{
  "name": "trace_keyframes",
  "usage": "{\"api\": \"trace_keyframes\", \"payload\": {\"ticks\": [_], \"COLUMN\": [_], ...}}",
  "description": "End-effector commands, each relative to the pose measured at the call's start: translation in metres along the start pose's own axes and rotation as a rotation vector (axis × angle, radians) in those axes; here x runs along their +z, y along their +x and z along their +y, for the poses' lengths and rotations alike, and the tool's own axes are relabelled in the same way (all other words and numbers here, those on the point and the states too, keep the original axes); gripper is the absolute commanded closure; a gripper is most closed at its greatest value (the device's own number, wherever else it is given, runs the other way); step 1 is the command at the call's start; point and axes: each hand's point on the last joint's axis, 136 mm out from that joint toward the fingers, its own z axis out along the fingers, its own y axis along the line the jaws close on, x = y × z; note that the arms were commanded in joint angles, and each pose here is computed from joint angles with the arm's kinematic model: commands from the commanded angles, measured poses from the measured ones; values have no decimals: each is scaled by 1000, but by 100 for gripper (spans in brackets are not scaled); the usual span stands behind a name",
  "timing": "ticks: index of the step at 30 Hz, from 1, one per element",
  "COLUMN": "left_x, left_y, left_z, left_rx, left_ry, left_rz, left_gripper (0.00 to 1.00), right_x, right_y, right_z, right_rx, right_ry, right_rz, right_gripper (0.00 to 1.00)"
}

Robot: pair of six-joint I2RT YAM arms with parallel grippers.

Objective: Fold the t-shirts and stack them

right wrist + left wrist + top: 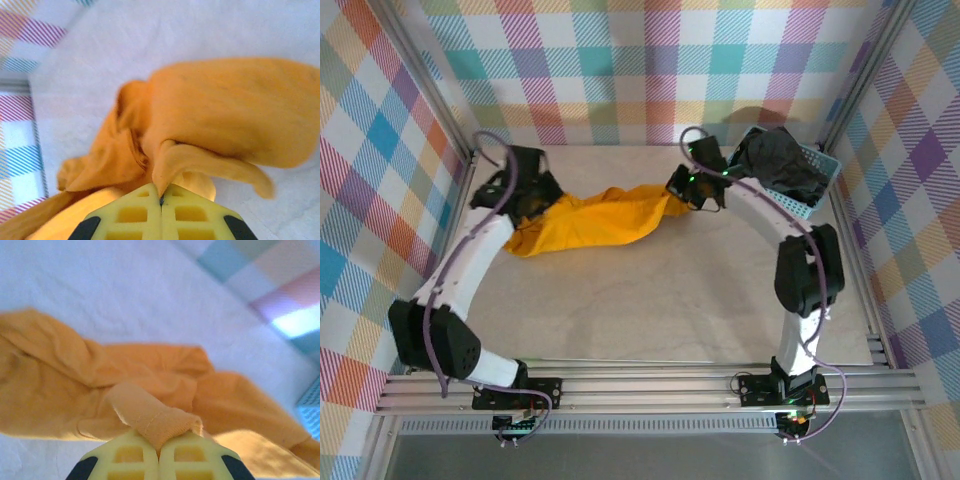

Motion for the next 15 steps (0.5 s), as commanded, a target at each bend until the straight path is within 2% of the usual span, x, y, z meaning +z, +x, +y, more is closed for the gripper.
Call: {"api": "trace_keyframes", "payload": {"ticks": [1,3,6,9,12,15], "left_x": [-35,-48,-56,-52,-57,-51], "left_y": [-8,-6,22,81,144,202], "left_z": [-20,-18,-16,-3,24,35], "left_rx": [-21,-45,-121,-235,-290,-363], "left_ry": [143,159,222,260,226,272], "left_rz": [31,38,120,242,289,378], "left_gripper": [100,100,100,100,100,100], "right_x": [-33,-45,-56,-63,-70,-68], "right_y": [-11,-14,-9,7,29,57], "right_z": [-13,-18,-26,-41,-70,-99], "right_rx": [-10,-12,-34,-40,-29,-14], "right_ry": [53,71,89,103,149,180], "right_rz": [-21,-23,-18,2,11,55], "right_gripper": [100,100,100,100,100,100]}}
